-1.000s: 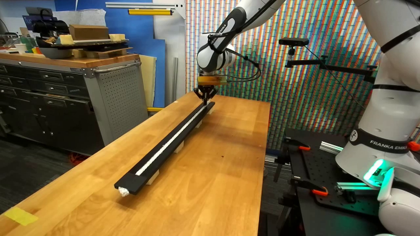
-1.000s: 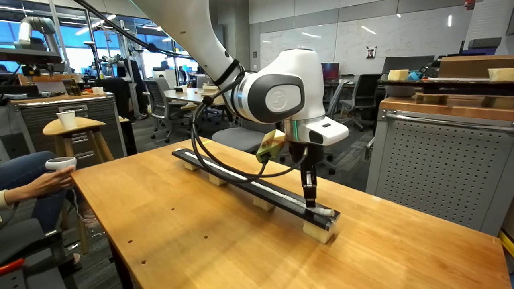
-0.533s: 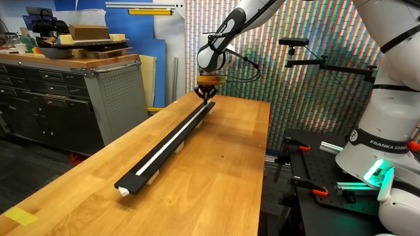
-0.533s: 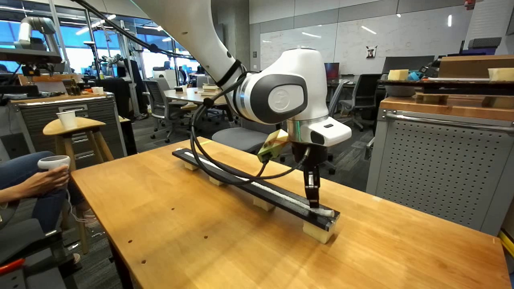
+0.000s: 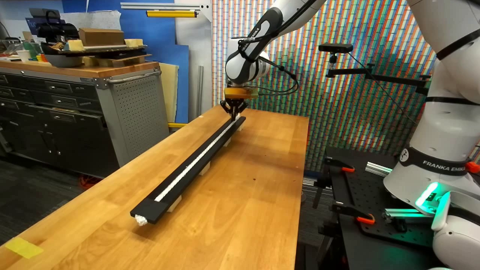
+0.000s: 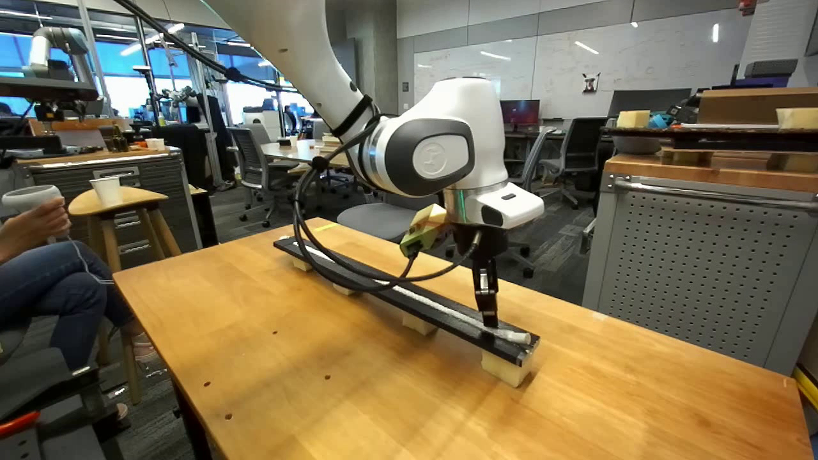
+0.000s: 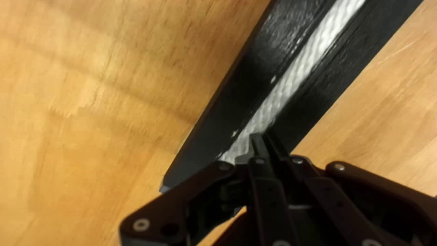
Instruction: Put the rope in the groove then press down on the rope
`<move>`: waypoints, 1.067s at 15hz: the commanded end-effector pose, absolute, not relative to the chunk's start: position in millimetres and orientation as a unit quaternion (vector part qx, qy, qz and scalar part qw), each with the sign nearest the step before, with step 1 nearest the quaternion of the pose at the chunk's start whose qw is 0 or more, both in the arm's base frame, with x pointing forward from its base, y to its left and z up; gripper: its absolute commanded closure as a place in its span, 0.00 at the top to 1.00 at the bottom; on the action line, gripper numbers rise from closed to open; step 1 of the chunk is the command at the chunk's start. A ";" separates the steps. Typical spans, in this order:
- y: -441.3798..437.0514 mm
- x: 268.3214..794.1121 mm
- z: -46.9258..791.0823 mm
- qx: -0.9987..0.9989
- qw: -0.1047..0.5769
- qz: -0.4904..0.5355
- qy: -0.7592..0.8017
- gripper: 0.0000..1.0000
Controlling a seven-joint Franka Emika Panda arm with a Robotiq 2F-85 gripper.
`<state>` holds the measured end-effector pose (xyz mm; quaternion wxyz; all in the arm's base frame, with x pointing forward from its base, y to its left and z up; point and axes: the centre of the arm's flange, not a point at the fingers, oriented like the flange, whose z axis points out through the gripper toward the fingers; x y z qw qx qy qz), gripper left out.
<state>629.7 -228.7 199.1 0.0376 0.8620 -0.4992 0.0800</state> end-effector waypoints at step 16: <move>41.2 599.9 217.3 0.981 0.096 0.026 -0.165 1.00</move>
